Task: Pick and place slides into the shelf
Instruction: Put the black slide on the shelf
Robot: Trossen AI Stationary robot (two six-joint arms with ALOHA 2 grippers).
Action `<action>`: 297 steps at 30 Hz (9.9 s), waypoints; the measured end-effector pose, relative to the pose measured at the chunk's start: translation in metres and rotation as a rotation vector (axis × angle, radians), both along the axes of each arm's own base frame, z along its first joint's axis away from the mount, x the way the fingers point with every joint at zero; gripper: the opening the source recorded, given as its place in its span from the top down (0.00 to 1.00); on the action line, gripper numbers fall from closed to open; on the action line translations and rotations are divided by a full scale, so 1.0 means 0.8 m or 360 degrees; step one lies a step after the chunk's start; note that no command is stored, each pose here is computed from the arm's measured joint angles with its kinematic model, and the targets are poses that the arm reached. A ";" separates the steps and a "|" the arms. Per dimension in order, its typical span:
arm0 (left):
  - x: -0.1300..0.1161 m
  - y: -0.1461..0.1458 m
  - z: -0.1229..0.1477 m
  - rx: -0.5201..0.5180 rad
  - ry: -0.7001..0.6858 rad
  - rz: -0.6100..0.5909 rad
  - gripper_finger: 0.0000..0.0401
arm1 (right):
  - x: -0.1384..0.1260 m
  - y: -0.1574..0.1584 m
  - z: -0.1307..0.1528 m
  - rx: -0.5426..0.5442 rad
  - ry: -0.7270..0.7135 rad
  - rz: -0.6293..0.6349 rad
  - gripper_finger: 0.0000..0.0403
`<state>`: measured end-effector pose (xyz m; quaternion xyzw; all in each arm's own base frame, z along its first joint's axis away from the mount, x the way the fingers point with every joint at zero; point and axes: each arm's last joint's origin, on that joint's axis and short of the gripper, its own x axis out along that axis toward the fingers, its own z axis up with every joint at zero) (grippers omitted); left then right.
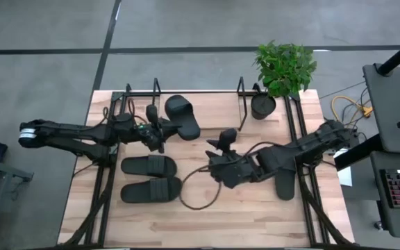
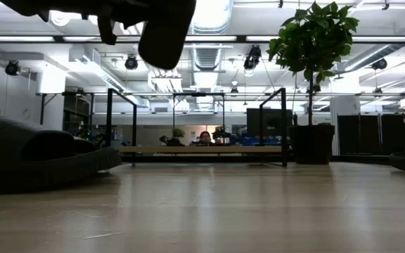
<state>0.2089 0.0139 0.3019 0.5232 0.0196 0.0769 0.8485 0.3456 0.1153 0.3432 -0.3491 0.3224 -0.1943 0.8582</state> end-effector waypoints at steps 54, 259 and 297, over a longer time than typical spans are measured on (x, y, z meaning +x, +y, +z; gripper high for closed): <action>0.026 -0.018 -0.009 0.0201 0.0240 -0.0565 0.89 | -0.002 -0.099 -0.003 0.0344 -0.0387 0.0206 0.60; 0.067 0.000 -0.134 -0.0072 0.0719 0.1185 0.90 | -0.086 -0.159 0.026 0.0551 -0.0400 0.0259 0.77; 0.055 0.034 -0.158 -0.0448 0.0734 0.1108 0.77 | -0.086 -0.154 0.025 0.0568 -0.0397 0.0271 0.79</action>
